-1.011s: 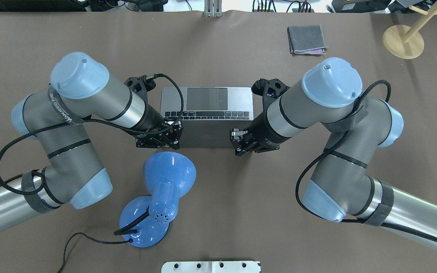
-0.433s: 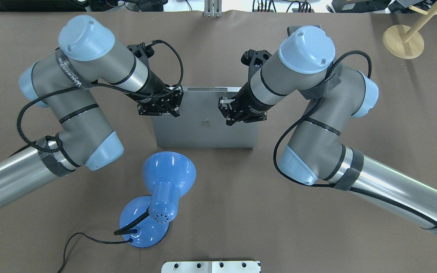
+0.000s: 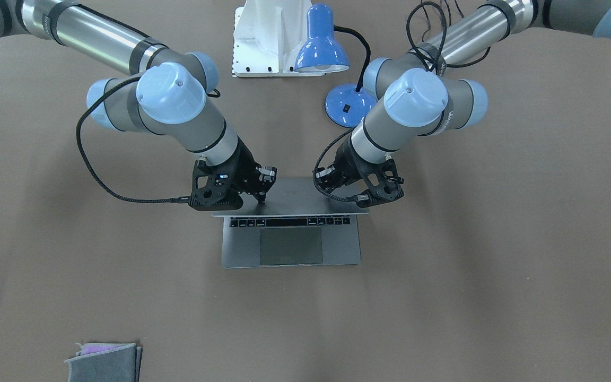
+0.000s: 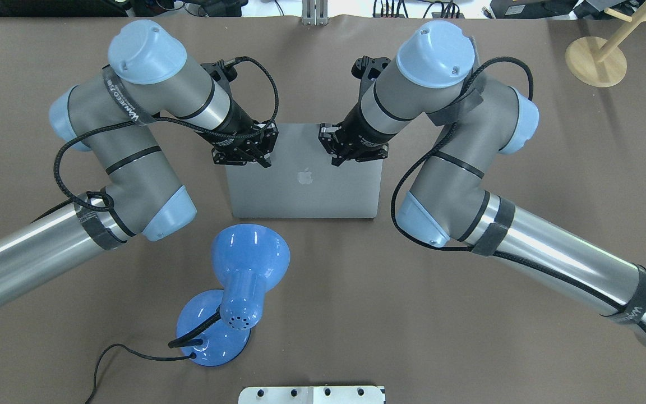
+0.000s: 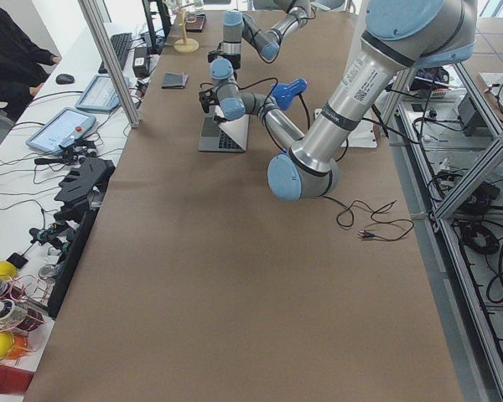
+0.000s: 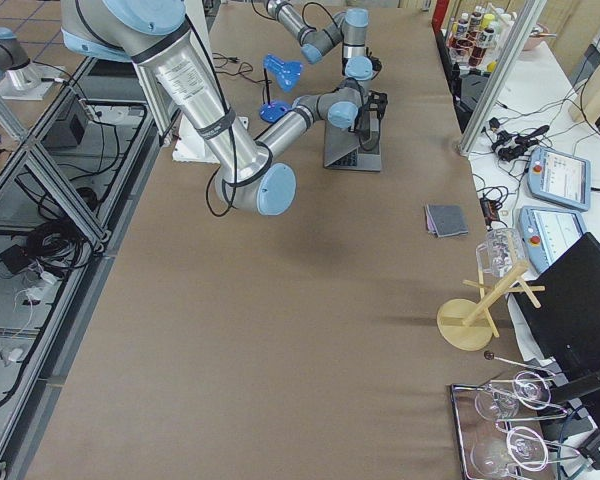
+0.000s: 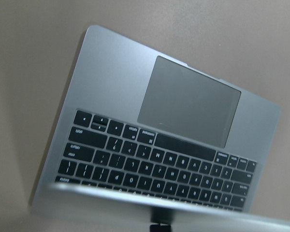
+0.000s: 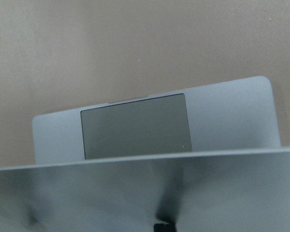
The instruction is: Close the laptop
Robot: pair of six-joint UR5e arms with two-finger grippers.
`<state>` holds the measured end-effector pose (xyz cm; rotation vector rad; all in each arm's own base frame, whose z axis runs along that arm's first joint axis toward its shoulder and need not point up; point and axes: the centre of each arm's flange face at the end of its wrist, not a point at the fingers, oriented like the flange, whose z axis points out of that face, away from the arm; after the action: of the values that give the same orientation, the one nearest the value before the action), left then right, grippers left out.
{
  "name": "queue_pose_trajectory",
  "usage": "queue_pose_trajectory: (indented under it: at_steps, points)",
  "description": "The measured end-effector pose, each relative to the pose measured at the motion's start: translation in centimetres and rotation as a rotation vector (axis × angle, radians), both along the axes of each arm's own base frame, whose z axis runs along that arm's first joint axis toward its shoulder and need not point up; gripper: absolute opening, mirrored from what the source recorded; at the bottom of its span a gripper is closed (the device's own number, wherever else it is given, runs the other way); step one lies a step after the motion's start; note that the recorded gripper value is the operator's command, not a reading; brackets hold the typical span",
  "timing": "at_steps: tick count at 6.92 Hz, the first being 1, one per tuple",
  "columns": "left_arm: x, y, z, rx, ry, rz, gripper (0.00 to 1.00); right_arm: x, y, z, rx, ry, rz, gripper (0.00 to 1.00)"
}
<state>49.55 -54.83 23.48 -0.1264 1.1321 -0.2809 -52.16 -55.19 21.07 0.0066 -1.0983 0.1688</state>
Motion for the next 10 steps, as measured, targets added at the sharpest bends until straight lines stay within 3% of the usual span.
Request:
queue_pose_trajectory:
  at_steps: [4, 8, 10]
  points:
    - [3.7, -4.2, 4.4, 0.066, -0.073, -0.043, 0.0, -4.1, -3.8, 4.7, -0.002, 0.037, 0.025, 0.0]
    - [5.3, -4.5, 5.4, 0.09, -0.102, -0.077, 0.0, -2.4, -5.5, 1.8, -0.011, -0.012, 0.018, 0.0]
    - [4.4, -5.5, 3.6, 0.074, -0.072, -0.072, 0.0, -1.0, -6.3, 1.1, -0.018, -0.03, 0.017, 0.0]
